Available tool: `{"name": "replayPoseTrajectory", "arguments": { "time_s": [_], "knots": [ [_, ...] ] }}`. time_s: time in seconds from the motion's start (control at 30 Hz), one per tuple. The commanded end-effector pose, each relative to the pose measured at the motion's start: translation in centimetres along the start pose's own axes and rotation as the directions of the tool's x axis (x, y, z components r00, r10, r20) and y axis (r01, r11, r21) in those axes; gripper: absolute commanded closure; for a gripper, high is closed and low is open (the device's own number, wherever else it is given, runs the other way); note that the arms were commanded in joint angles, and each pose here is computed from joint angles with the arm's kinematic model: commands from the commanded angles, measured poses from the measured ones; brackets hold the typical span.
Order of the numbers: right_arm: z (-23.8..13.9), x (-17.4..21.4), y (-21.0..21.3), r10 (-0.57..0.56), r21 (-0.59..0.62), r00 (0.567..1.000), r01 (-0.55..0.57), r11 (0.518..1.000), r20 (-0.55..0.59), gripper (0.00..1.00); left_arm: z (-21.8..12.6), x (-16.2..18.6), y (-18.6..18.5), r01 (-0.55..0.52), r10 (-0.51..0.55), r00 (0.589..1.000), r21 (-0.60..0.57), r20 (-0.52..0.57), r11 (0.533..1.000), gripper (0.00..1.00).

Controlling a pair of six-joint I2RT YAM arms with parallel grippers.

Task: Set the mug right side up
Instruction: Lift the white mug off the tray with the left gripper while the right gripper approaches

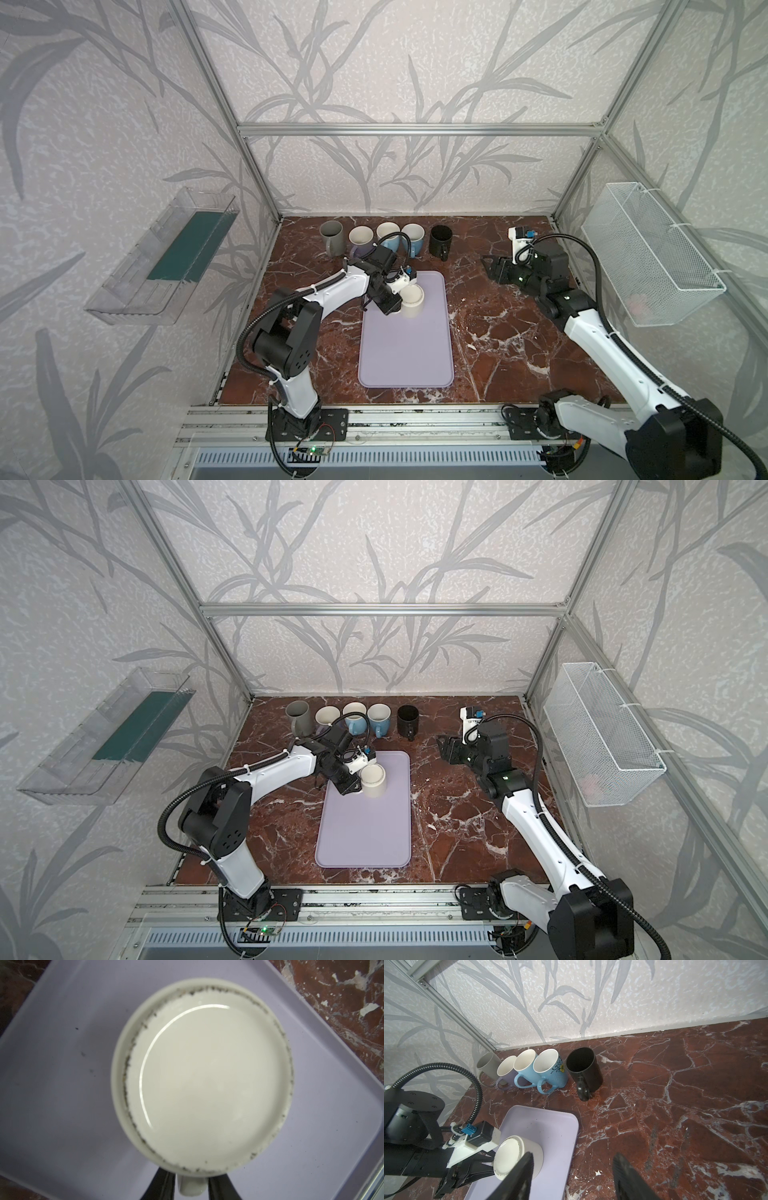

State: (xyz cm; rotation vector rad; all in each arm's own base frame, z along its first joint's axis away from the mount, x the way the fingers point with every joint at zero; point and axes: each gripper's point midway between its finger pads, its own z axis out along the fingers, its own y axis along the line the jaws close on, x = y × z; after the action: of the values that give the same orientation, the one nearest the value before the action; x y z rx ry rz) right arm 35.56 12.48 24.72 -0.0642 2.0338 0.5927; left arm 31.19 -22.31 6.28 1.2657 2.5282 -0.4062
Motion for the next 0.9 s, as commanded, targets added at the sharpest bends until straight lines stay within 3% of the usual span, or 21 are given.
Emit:
{"name": "replayPoseTrajectory", "arguments": {
  "time_s": [0.0,0.47,0.7,0.87],
  "knots": [
    [-0.5,0.1,-0.2,0.001,0.008,1.000,-0.001,1.000,0.009,0.39,-0.6,-0.3,0.5,-0.004,0.004,1.000,-0.057,-0.005,0.998,0.74],
    [-0.6,0.5,-0.3,-0.001,0.009,1.000,0.001,1.000,0.007,0.39,-0.4,-0.7,0.7,0.009,-0.009,1.000,-0.088,0.006,0.996,0.85],
    [-0.1,1.3,0.0,0.013,-0.026,1.000,-0.013,1.000,-0.009,0.39,-0.7,-1.2,0.5,0.043,-0.041,0.999,-0.096,0.027,0.994,1.00],
    [0.2,2.2,0.4,0.031,-0.064,0.999,-0.032,0.997,-0.026,0.39,-1.4,-1.9,0.7,0.090,-0.080,0.994,-0.119,0.079,0.989,1.00]
  ]
}}
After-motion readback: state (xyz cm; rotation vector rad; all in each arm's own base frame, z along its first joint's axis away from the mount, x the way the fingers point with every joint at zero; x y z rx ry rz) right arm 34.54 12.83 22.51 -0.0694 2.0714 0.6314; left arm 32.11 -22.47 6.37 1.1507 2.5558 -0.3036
